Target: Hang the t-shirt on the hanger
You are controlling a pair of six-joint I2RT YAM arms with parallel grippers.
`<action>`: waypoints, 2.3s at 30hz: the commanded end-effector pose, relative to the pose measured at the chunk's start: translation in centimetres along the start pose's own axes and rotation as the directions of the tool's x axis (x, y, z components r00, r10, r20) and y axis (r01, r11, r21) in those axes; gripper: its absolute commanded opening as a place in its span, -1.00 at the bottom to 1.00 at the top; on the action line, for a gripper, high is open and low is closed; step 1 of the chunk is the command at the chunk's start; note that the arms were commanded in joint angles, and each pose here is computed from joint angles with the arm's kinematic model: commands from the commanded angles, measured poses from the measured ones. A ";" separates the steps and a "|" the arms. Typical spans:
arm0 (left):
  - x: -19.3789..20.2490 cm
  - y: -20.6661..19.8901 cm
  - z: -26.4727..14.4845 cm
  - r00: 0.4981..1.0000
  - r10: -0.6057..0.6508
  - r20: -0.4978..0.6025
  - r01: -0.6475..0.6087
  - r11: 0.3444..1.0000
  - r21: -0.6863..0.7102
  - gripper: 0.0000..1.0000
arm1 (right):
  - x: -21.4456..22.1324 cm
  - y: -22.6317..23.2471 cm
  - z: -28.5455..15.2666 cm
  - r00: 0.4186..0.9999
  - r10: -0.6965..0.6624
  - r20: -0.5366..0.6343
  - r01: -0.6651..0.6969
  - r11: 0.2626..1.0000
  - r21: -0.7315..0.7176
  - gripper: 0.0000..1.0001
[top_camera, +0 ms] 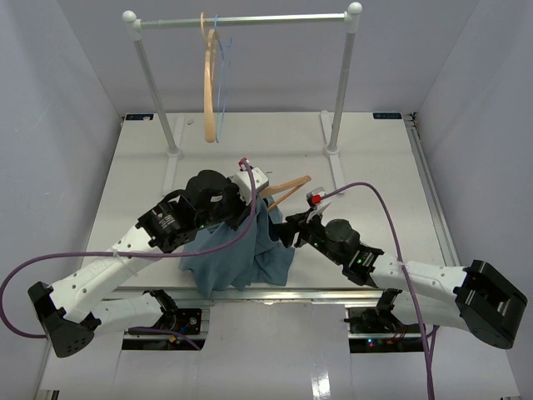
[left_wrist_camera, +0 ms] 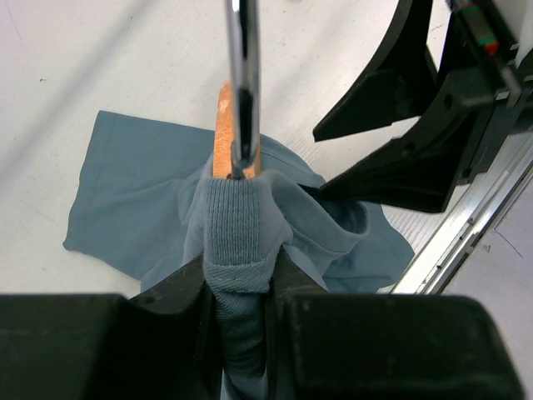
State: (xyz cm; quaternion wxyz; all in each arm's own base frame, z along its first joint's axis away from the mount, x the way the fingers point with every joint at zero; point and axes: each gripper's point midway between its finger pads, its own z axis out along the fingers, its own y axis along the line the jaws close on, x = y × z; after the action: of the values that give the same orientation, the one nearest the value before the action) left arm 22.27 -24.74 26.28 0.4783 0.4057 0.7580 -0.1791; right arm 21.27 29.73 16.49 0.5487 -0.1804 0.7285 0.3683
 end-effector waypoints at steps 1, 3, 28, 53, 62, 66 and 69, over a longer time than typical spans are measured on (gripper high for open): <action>-2.6 0.6 -0.8 0.996 -0.019 0.092 0.022 0.999 -0.030 -1.00 | -1.9 1.3 1.3 0.999 -0.010 0.049 0.008 0.999 0.039 0.25; -2.6 0.7 -0.9 0.995 -0.020 0.096 0.023 0.999 -0.035 -1.00 | -1.2 1.4 1.5 0.999 -0.015 0.035 0.014 0.999 0.050 0.25; -4.7 -1.8 -6.1 0.966 -0.017 0.257 -0.010 0.995 0.101 -1.00 | -2.4 -10.5 0.6 0.992 0.060 0.115 -0.095 0.939 0.332 -0.84; 0.9 -1.4 -4.8 0.994 0.111 0.015 -0.112 0.989 0.099 -1.00 | -11.0 -16.4 -3.9 0.977 0.047 0.206 -0.125 0.916 0.382 -0.85; 0.4 -1.2 -3.2 0.992 0.129 0.000 -0.129 0.987 0.099 -1.00 | -12.1 -8.5 -2.9 0.995 -0.019 0.102 0.017 1.000 0.022 -0.85; -1.2 -3.1 -2.9 0.992 0.113 0.059 -0.123 0.972 0.202 -1.00 | -12.1 -0.6 -2.3 0.989 -0.142 0.028 0.144 0.951 -0.272 -0.84; -1.6 -4.9 -2.8 0.995 0.054 0.087 -0.077 0.954 0.289 -1.00 | -12.0 5.2 -3.4 0.962 -0.274 0.008 0.248 0.857 -0.452 -0.82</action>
State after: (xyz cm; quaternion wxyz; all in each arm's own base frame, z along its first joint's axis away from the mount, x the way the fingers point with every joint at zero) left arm 18.92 -24.07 25.86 0.4398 0.4881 0.7265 -0.2013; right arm 26.45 23.80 23.84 0.5372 -0.2244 0.7141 0.3887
